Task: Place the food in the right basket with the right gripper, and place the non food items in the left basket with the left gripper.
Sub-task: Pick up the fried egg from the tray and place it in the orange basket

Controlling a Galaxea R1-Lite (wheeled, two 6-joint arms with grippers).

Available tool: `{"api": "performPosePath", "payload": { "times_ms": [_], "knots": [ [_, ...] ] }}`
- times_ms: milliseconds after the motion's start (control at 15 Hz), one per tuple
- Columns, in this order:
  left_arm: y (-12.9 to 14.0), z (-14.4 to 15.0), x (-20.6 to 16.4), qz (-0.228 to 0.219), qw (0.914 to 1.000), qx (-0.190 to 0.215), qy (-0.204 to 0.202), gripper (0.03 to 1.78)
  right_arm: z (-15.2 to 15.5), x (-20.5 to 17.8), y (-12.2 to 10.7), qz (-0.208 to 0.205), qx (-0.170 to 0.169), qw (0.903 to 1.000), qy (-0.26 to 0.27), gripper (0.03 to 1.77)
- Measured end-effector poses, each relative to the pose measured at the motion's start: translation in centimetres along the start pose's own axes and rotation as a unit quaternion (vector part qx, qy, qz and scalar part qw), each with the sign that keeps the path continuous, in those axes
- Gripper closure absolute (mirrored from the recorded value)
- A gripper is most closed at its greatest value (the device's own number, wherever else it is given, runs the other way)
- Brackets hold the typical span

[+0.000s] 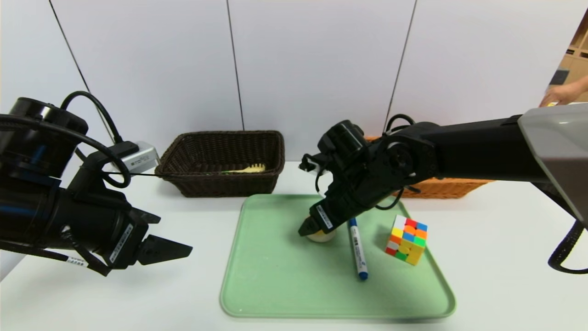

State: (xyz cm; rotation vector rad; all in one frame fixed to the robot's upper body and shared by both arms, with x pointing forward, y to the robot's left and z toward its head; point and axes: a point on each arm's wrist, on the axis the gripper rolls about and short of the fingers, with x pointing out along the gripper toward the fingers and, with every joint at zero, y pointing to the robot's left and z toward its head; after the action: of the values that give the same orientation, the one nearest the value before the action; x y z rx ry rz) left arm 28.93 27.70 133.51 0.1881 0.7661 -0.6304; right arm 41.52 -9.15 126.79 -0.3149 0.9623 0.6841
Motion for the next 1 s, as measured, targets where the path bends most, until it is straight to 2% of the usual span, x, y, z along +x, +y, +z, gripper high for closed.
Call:
{"api": "performPosePath", "payload": {
  "times_ms": [67, 333, 533, 600, 667, 1000],
  "knots": [
    [0.0, 0.0, 0.0, 0.0, 1.0, 0.001, 0.0, 0.12, -0.1, 0.1, 0.0, 0.001, 0.0, 1.0, 0.002, 0.1],
    [0.0, -0.1, 0.0, 0.0, 1.0, 0.0, 0.002, 0.12, -0.3, 0.3, 0.0, 0.002, 0.003, 1.0, 0.007, 0.73],
    [-0.1, -0.2, 0.0, 0.0, 1.0, 0.0, 0.003, 0.12, -0.7, 0.6, 0.0, 0.003, 0.004, 0.9999, 0.017, 1.03],
    [-0.1, -0.2, 0.0, 0.0, 1.0, 0.0, 0.003, 0.12, -0.7, 0.6, 0.0, 0.003, 0.004, 0.9998, 0.017, 1.27],
    [-0.1, -0.2, 0.0, 0.0, 1.0, 0.0, 0.003, 0.12, -0.8, 0.6, 0.1, 0.003, 0.004, 0.9998, 0.017, 1.72],
    [-0.2, -0.3, -0.4, 0.001, 1.0, 0.002, -0.003, 0.12, -0.3, -0.8, 0.1, 0.002, 0.004, 1.0, -0.003, 1.74]
  ]
}}
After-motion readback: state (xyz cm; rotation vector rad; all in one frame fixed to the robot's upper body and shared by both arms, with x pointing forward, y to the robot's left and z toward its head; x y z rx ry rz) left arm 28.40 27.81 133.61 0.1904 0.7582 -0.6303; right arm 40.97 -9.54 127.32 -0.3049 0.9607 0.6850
